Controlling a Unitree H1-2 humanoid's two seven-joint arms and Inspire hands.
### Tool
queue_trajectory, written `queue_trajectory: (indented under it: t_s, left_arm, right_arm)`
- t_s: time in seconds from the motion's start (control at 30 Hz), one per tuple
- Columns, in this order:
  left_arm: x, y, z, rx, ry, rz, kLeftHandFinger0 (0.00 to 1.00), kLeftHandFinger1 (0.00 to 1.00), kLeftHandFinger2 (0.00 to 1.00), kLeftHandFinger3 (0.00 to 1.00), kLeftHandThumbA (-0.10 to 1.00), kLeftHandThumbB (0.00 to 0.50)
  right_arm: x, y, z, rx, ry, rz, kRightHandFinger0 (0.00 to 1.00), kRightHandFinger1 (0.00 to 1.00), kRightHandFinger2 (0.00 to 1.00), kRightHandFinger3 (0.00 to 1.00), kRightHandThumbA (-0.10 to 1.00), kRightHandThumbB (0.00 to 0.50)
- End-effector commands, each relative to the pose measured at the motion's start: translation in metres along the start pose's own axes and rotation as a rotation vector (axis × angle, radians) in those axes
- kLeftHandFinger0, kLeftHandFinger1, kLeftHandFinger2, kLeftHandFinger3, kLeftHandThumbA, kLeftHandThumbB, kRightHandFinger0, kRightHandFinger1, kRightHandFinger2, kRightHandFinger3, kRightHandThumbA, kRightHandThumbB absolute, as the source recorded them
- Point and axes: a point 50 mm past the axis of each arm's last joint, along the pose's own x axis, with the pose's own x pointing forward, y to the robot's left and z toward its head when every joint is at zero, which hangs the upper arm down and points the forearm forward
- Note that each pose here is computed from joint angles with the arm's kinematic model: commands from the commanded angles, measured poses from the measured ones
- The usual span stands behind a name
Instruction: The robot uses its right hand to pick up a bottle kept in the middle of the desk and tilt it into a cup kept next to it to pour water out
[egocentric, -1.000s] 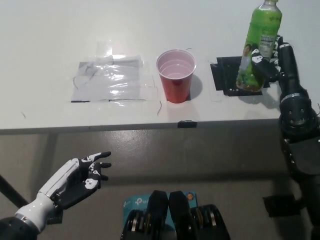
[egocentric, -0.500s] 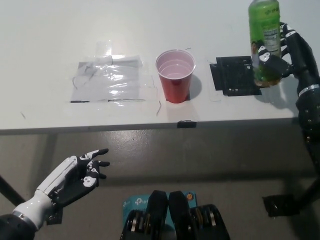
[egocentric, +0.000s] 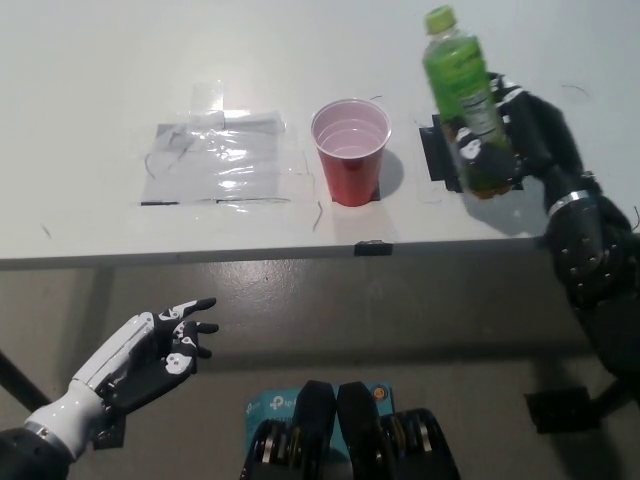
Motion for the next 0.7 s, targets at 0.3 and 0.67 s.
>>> queue_trajectory:
  t_s: [0.3,0.67]
  left_arm:
    - [0.001,0.008,0.012,0.037,-0.018,-0.025,0.76,0.86,0.96,1.0,0.67,0.075]
    - [0.0,0.008,0.013,0.037,-0.01,-0.025,0.77,0.87,0.96,1.0,0.66,0.067]
  right_arm:
    - [0.006,-0.013,0.031,-0.198,-0.249,0.031,0.0,0.0,0.13,0.31,-0.1,0.122]
    - [0.009,-0.061,0.012,-0.322,-0.234,0.032,0.0,0.05,0.22,0.35,-0.1,0.113]
